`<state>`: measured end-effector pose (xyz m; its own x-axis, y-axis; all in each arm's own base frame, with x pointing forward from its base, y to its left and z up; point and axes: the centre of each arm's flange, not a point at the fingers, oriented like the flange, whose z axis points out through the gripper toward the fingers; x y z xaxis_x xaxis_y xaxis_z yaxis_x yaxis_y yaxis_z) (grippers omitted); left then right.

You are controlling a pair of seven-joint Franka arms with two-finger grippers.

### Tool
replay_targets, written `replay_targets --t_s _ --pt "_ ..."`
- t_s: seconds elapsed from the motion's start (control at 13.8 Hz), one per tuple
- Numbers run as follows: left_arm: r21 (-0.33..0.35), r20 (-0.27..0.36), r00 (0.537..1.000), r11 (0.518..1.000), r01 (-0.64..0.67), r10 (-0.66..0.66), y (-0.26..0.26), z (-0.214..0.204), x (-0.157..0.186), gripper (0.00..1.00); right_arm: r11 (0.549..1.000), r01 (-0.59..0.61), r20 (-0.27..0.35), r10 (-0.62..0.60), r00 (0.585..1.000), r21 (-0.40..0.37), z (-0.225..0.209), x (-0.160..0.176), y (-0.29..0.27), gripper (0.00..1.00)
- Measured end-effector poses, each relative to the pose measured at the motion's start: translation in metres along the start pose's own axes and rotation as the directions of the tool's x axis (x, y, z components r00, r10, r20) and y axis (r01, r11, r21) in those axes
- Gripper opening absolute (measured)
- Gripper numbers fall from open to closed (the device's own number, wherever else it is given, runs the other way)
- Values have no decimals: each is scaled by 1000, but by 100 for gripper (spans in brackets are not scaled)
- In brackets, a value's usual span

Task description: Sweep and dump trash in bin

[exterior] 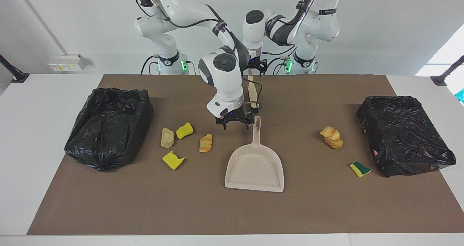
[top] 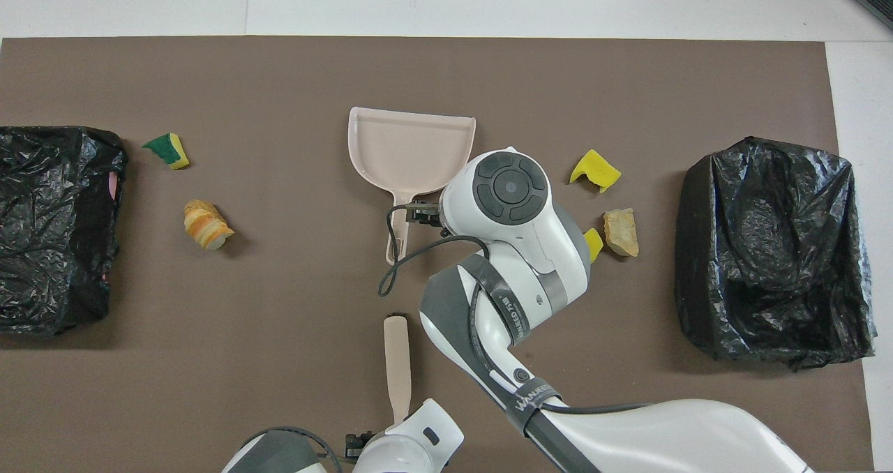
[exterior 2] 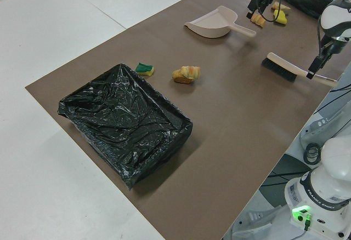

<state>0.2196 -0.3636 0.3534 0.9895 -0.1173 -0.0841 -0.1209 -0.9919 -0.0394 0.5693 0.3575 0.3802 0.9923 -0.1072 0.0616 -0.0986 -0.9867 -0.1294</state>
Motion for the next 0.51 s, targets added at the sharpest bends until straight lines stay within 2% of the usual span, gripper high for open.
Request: replay_targets --t_s 0.22,0.29,0.36,0.44,0.51 --pt "5 6 1000 1000 7 -7 -5 6 0 98 1000 0 1 0 1000 -1 1 0 0 100" --pt "2 4 1000 1000 9 -9 -5 6 1 91 1000 0 2 0 1000 -1 2 0 0 100" --pt "1 4 1000 1000 10 -10 -5 6 1 91 1000 0 3 0 1000 -2 2 0 0 100" --pt "1 3 1000 1000 14 -14 -5 6 1 84 1000 0 4 0 1000 -2 3 0 0 100" --pt "1 3 1000 1000 17 -17 -5 6 1 72 1000 0 4 0 1000 -3 3 0 0 100"
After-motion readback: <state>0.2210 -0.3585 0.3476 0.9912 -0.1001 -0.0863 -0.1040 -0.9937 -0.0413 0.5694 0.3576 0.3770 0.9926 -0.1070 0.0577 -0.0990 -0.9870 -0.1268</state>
